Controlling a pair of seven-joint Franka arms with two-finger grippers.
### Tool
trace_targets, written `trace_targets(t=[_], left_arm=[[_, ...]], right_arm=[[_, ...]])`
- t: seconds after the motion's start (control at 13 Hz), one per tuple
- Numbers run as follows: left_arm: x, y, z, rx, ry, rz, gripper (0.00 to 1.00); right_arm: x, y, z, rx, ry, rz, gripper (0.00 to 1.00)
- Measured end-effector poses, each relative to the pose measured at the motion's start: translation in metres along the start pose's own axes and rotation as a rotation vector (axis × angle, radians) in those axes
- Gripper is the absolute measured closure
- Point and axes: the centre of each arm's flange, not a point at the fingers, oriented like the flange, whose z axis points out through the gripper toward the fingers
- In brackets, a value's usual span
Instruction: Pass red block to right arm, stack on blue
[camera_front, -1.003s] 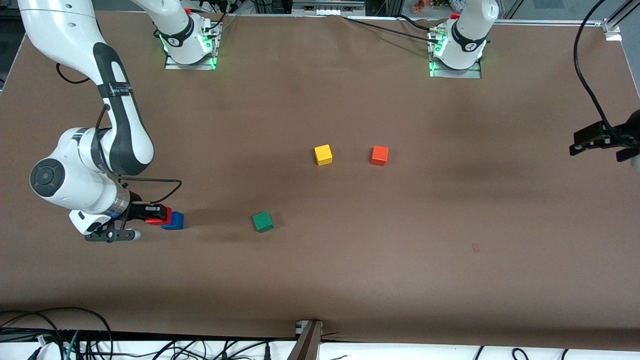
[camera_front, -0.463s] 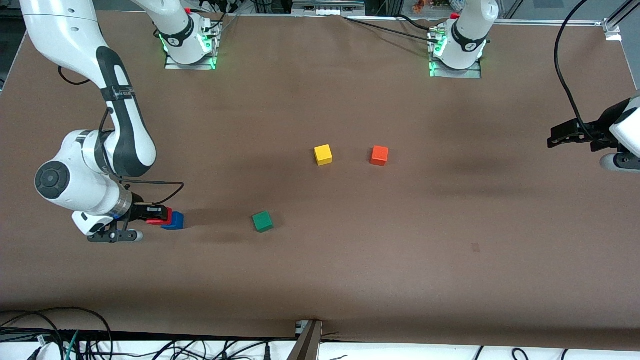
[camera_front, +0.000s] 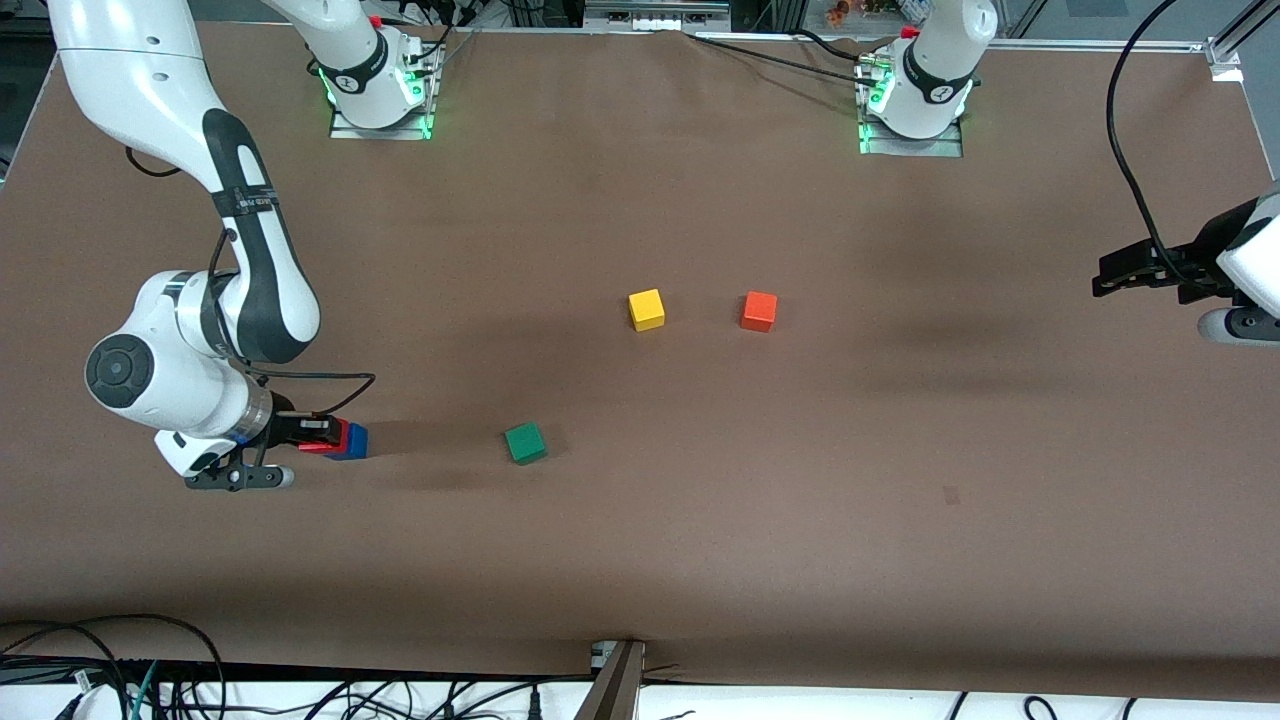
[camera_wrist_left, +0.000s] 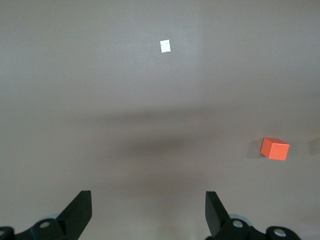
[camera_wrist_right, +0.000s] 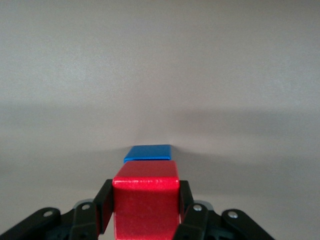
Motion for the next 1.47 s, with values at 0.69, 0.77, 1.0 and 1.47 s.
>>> trace_targets(t=[0.69, 0.77, 1.0, 1.47], left_arm=[[0.0011, 0.0000, -0.0042, 0.001, 0.014, -0.004, 0.00], [0.0013, 0.0000, -0.0039, 0.001, 0.014, -0.004, 0.00], [0.0015, -0.0001, -0.0041, 0.001, 0.015, -0.004, 0.00], [0.0017, -0.0005, -0.0038, 0.001, 0.015, -0.006, 0.00]], right_arm=[[0.0049, -0.0032, 0.0052, -0.004, 0.035, -0.005, 0.44], [0.0049, -0.0046, 0.0054, -0.004, 0.035, -0.007, 0.44], [0.0047, -0.0064, 0.0058, -0.004, 0.034, -0.010, 0.44], [0.0046, -0.0064, 0.0063, -0.004, 0.033, -0.010, 0.44]])
